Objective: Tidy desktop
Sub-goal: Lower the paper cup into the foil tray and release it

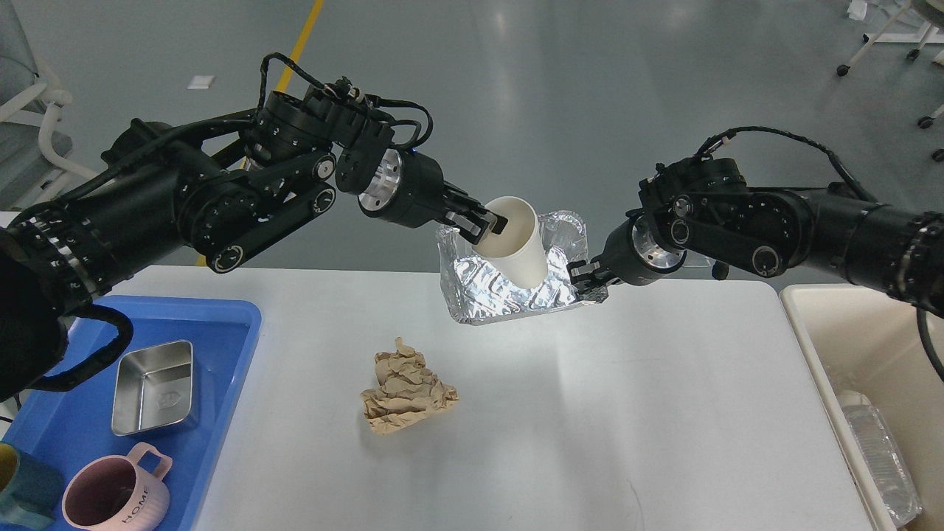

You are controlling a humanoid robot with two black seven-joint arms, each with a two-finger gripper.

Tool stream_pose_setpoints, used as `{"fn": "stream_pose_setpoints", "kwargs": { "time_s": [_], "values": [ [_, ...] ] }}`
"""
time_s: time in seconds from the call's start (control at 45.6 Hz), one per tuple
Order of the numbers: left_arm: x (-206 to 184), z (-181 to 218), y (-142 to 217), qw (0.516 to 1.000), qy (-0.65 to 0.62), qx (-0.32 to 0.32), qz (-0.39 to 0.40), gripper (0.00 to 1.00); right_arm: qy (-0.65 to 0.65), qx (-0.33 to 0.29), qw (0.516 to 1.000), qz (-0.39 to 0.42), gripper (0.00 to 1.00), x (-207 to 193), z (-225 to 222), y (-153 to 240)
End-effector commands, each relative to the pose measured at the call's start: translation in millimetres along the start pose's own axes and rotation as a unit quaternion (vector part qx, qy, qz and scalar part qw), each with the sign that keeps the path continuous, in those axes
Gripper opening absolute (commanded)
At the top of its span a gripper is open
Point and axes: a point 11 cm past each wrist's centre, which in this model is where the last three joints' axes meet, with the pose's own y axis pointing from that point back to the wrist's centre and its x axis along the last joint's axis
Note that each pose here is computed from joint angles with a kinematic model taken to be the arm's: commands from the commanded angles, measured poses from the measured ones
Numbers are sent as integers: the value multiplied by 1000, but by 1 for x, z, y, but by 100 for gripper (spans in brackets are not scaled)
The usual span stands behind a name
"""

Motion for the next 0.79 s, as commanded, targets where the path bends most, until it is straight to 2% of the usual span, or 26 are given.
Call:
{"fn": "stream_pose_setpoints", "kwargs": {
  "time_s": [0.0,0.483,0.592,0.68,0.768],
  "values": [
    [0,3,-6,1000,-2,-3,-2,6,1,0,1000,2,0,2,-1,1],
    [-4,-2,-19,1000,15,8,-4,10,2,0,1000,4,0,3,-1,3],
    [-3,2,-23,1000,16,7,-4,16,2,0,1000,4,0,3,-1,3],
    [-3,0,-25,1000,22,14,-2,28,2,0,1000,3,0,3,-1,3],
    [-3,-2,-24,1000,24,17,0,32,1,1,1000,3,0,3,0,4]
  ]
}}
